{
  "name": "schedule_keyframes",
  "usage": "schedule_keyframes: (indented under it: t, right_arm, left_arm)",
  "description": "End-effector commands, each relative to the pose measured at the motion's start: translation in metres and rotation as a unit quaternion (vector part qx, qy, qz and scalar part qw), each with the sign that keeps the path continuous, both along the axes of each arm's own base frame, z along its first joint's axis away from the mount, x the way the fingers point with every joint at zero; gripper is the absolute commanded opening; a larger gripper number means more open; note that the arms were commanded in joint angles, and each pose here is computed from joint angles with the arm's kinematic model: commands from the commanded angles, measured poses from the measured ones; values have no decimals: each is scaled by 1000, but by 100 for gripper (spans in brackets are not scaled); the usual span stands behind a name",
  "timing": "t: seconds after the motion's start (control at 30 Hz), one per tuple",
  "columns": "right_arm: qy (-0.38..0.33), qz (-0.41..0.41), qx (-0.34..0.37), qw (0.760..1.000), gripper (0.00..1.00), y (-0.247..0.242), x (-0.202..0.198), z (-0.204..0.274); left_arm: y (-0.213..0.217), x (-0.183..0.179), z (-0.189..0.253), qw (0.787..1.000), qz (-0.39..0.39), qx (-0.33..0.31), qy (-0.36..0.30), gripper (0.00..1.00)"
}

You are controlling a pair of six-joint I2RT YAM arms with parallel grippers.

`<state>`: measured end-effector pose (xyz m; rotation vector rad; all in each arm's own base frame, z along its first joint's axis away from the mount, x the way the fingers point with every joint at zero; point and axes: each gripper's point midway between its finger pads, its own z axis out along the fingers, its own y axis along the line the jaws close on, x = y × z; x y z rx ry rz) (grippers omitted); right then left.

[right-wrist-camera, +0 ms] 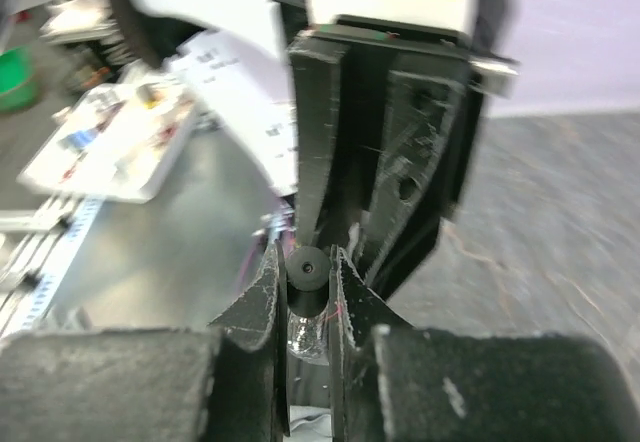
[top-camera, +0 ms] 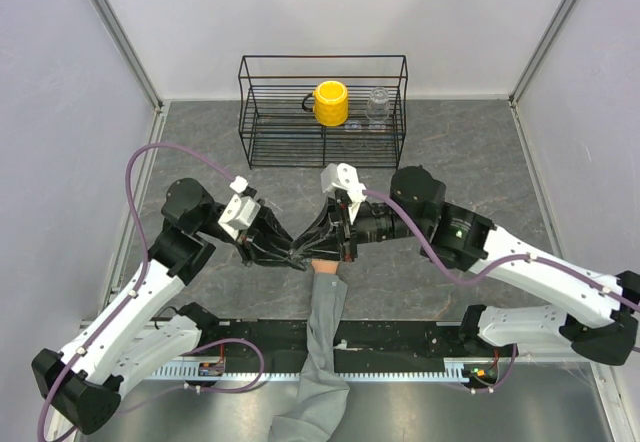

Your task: Paint the nails

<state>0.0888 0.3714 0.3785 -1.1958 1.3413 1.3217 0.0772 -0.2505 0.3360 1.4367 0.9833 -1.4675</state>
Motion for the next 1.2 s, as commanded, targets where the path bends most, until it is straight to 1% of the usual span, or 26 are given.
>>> schedule_keyframes:
  t: [0.0, 0.03, 0.07, 0.1, 0.13, 0.17, 0.2, 0.23, 0.27, 0.3, 0.33, 0.37, 0.4, 0.43, 0.47, 0.53, 0.57, 0.6, 0.67, 0.7, 0.83, 0.9, 0.93, 1.0, 1.1, 1.17]
  right_arm:
    - [-1, 158, -19, 987, 0, -5, -35, -17]
    - [-2, 138, -24, 990, 1, -6, -28, -20]
    - [-7, 119, -26, 993, 5, -7, -21, -20]
    - [-12, 103, -24, 994, 12, -12, -18, -18]
    - [-8, 58, -35, 998, 31, -14, -4, -21]
    - [-5, 27, -41, 999, 42, -16, 5, -21]
    - [-4, -4, -38, 999, 53, -21, 12, -13]
    - [19, -73, -56, 996, 71, -26, 31, -17]
    - [27, -103, -55, 993, 77, -31, 37, -12]
    - [39, -136, -50, 989, 83, -36, 45, -5]
    - [73, -183, -50, 979, 90, -42, 54, -4]
    - [92, -206, -43, 973, 91, -46, 58, 0]
    - [107, -224, -34, 968, 92, -49, 61, 6]
    - [121, -234, -36, 964, 93, -49, 58, 6]
    - [141, -274, -28, 951, 94, -53, 67, 8]
    - [147, -301, -21, 942, 94, -55, 65, 15]
    - [146, -345, -17, 927, 94, -59, 76, 16]
    - [141, -360, -10, 922, 94, -60, 74, 25]
    - [137, -408, -22, 902, 81, -61, 87, 24]
    - [135, -411, -40, 901, 72, -58, 87, 17]
    - [124, -422, -72, 895, 60, -39, 91, 11]
    - [115, -435, -78, 890, 57, -35, 94, 8]
    - [112, -441, -81, 887, 54, -33, 97, 6]
    - [108, -450, -82, 883, 51, -34, 99, 4]
    - [104, -452, -84, 882, 51, -31, 102, 4]
    - [102, -443, -88, 886, 51, -26, 100, 4]
  left_arm:
    - [9, -22, 12, 998, -60, -12, -35, 2]
    - [8, -21, 13, 998, -58, -13, -36, 2]
    - [7, -19, 12, 998, -54, -13, -34, 2]
    - [6, -16, 12, 999, -41, -11, -25, 2]
    - [4, -11, 11, 999, -29, -16, -35, 2]
    - [3, -7, 16, 999, -14, -20, -44, 2]
    - [-2, 7, 17, 998, 33, -22, -40, 2]
    - [-3, 16, 11, 997, 61, -14, -42, 2]
    - [-4, 25, 11, 995, 88, -12, -46, 2]
    - [-6, 46, 11, 988, 148, -9, -46, 2]
    - [-5, 54, 8, 984, 174, -1, -46, 2]
    - [-3, 62, 7, 979, 199, 1, -48, 2]
    - [-1, 79, 7, 968, 247, 3, -46, 2]
    - [1, 86, 7, 963, 267, 5, -46, 2]
    - [3, 92, 4, 958, 285, 13, -41, 2]
    - [8, 107, 1, 945, 324, 21, -39, 2]
    - [9, 110, -1, 943, 331, 25, -36, 2]
    - [9, 113, -1, 940, 339, 27, -35, 2]
    - [9, 114, -2, 939, 340, 29, -34, 2]
    - [9, 114, -2, 939, 340, 29, -33, 2]
    - [10, 113, -2, 939, 341, 28, -35, 2]
    - [9, 113, -2, 940, 339, 28, -34, 2]
    - [9, 112, -1, 940, 337, 27, -34, 2]
    - [9, 112, -1, 941, 335, 27, -33, 2]
    - [8, 111, -2, 942, 333, 29, -32, 2]
    - [8, 110, -1, 943, 331, 28, -34, 2]
